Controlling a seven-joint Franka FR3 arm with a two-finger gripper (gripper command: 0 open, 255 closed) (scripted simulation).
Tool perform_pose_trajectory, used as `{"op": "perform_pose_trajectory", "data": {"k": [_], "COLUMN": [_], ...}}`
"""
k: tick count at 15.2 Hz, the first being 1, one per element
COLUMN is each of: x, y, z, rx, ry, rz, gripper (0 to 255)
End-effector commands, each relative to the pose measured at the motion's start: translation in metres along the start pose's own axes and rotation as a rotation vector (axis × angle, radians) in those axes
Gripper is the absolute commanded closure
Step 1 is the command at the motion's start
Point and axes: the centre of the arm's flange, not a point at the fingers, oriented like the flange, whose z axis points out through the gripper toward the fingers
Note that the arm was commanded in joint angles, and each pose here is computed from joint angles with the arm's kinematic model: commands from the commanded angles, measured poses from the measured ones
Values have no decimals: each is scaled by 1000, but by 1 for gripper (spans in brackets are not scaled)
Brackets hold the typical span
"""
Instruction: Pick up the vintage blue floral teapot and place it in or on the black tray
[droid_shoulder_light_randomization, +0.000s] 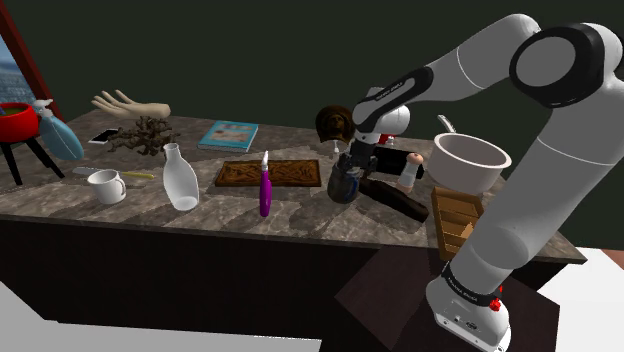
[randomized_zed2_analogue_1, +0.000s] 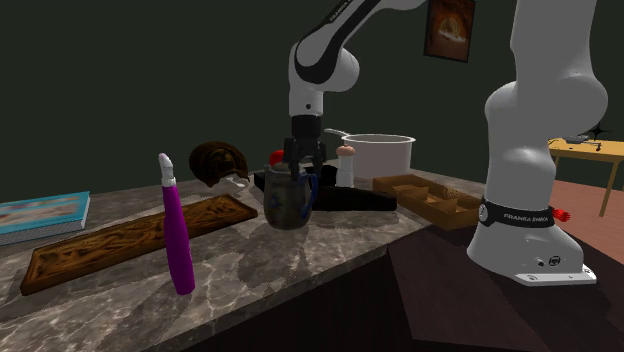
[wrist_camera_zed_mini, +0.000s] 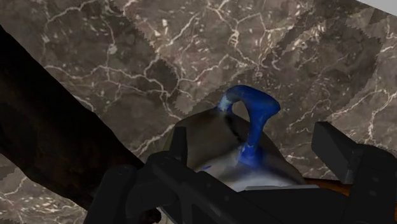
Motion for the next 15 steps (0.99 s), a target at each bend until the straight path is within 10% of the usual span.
{"op": "perform_pose_trajectory", "data": {"k": [1,6,7,15], "x": [0,0,0,0], "y": [0,0,0,0], "z": [2,2,2,2], "rx": [0,0,0,0], "ry": [1,1,1,1], "rz": [0,0,0,0], "gripper": [0,0,255,255]}}
